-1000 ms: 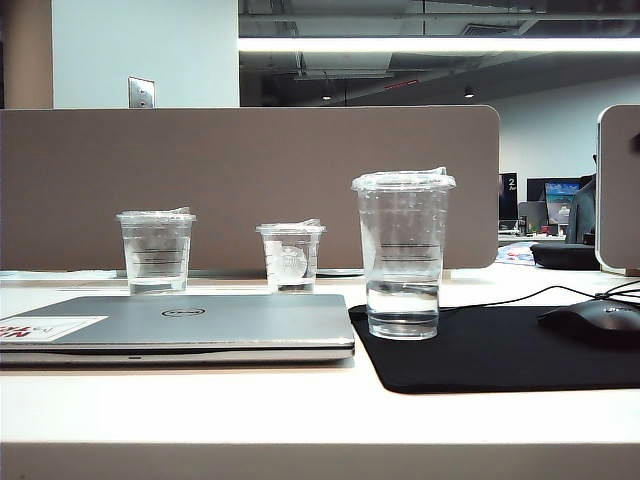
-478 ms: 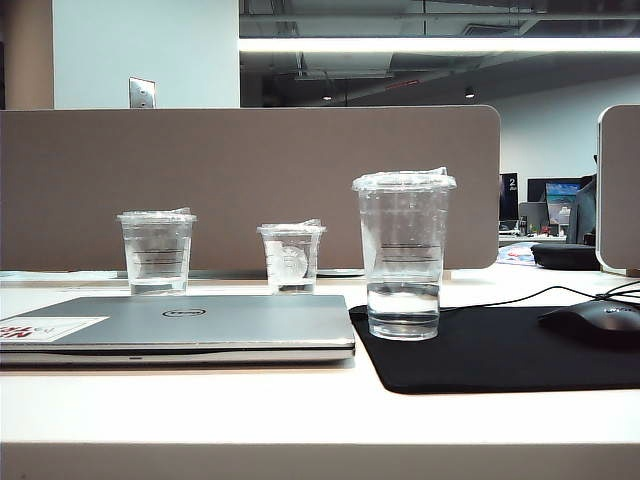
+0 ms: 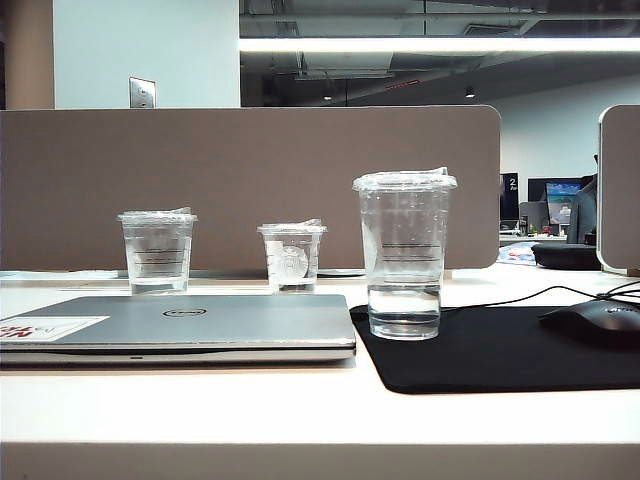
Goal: Pick up the coffee cup on the right and place it on the right side of the laptop.
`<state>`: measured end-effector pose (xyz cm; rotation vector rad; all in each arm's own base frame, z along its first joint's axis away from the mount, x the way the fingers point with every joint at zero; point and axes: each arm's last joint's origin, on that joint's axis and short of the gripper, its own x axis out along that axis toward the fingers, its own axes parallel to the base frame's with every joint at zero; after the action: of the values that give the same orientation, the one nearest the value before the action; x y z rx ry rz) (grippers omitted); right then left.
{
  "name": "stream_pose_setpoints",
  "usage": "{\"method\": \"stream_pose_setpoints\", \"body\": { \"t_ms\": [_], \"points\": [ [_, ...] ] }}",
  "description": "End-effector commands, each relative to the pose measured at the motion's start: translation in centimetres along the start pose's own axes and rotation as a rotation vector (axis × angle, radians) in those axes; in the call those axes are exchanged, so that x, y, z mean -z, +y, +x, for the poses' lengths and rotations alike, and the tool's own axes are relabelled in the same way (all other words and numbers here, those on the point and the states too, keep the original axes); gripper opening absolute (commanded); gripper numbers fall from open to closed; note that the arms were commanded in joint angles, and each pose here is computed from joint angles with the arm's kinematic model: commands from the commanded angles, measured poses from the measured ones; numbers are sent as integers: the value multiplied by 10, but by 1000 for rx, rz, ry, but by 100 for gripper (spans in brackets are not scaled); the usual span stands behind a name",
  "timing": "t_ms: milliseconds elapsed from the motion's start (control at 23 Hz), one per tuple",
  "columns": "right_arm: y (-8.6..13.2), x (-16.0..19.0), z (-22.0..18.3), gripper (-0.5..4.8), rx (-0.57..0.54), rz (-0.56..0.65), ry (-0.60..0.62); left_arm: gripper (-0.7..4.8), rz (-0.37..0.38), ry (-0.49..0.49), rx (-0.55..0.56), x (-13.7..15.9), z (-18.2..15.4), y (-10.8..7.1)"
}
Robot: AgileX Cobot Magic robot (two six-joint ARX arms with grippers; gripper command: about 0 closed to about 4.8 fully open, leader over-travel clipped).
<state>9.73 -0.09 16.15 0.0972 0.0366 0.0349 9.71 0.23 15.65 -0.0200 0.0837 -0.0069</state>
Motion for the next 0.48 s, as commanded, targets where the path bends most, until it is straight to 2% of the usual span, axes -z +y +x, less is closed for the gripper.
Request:
{"method": "stream_pose_setpoints", "body": {
  "t_ms": [43,478],
  "points": [
    [-1,0,0,-5,20,-4,-12,-5,2,-16,1,-2,0,0],
    [-1,0,0,-5,19,-3,-13,-5,2,-16,1,-2,0,0]
  ]
}}
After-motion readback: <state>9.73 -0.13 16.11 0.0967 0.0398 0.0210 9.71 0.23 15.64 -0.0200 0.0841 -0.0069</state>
